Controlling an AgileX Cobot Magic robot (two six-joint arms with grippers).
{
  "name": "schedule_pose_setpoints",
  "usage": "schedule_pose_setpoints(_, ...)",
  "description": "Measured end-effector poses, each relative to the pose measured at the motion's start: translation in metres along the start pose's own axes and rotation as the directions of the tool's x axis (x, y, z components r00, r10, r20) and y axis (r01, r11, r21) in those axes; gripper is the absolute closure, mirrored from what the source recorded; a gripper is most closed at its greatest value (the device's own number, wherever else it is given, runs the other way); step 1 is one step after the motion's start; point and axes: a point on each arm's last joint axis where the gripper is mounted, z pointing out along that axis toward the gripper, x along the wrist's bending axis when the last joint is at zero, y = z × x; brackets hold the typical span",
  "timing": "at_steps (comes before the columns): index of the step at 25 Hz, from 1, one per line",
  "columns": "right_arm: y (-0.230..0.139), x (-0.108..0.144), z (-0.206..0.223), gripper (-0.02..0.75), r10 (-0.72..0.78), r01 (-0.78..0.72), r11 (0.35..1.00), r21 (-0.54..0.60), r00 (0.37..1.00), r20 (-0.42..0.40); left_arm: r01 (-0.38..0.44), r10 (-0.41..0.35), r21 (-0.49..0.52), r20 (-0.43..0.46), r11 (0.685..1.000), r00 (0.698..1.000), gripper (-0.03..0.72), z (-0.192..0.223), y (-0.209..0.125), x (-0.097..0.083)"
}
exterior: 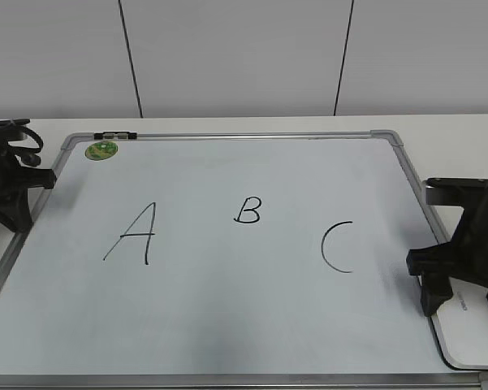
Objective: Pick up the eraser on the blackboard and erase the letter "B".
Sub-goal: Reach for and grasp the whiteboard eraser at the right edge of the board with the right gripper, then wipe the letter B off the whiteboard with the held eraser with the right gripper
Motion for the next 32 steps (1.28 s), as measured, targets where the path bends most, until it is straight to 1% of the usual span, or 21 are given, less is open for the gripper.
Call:
schedule_pose_setpoints(2, 0.0, 0.0, 0.0, 0.151, 0.0, 0.0, 1.0, -0.005, 1.0, -0.001, 0.001, -0.001, 0.0, 0.001, 1.0, 1.0, 0.661, 0.0, 0.0, 0.0)
schedule_pose_setpoints(3, 0.001, 0.0, 0.0, 0.181, 0.0, 0.0, 1.0, -0.008, 1.0, -0.004, 0.001, -0.001, 0.0, 0.001, 1.0, 1.0, 0.661, 0.0, 0.0, 0.0)
schedule_pose_setpoints(7, 0.001, 0.001, 0.0, 0.209, -0.005, 0.005, 1.0, -0.01, 1.0, -0.006, 0.002, -0.002, 0.0, 0.003, 1.0, 1.0, 0.661, 0.0, 0.0, 0.0)
schedule_pose_setpoints(20, 0.001, 0.001, 0.0, 0.218, -0.004, 0.004, 1.0, -0.012, 1.0, -0.011, 0.002, -0.002, 0.0, 0.003, 1.0, 1.0, 0.661, 0.0, 0.0, 0.0)
schedule_pose_setpoints(23, 0.004, 0.003, -0.007, 0.218, 0.004, -0.004, 0.999, 0.035, 1.0, -0.007, 0.004, -0.004, 0.0, 0.005, 1.0, 1.0, 0.661, 0.0, 0.0, 0.0)
schedule_pose_setpoints(27, 0.018, 0.013, -0.034, 0.218, -0.05, 0.05, 0.997, 0.053, 0.999, -0.004, 0.004, -0.004, 0.0, 0.005, 1.0, 1.0, 0.661, 0.0, 0.0, 0.0)
schedule_pose_setpoints(30, 0.035, 0.031, -0.064, 0.218, -0.116, 0.116, 0.993, 0.007, 0.993, -0.015, 0.004, -0.004, 0.0, 0.005, 1.0, 1.0, 0.661, 0.0, 0.0, 0.0)
schedule_pose_setpoints(32, 0.046, 0.044, -0.074, 0.218, -0.153, 0.153, 0.988, 0.0, 0.988, -0.016, 0.004, -0.004, 0.0, 0.005, 1.0, 1.0, 0.661, 0.0, 0.0, 0.0)
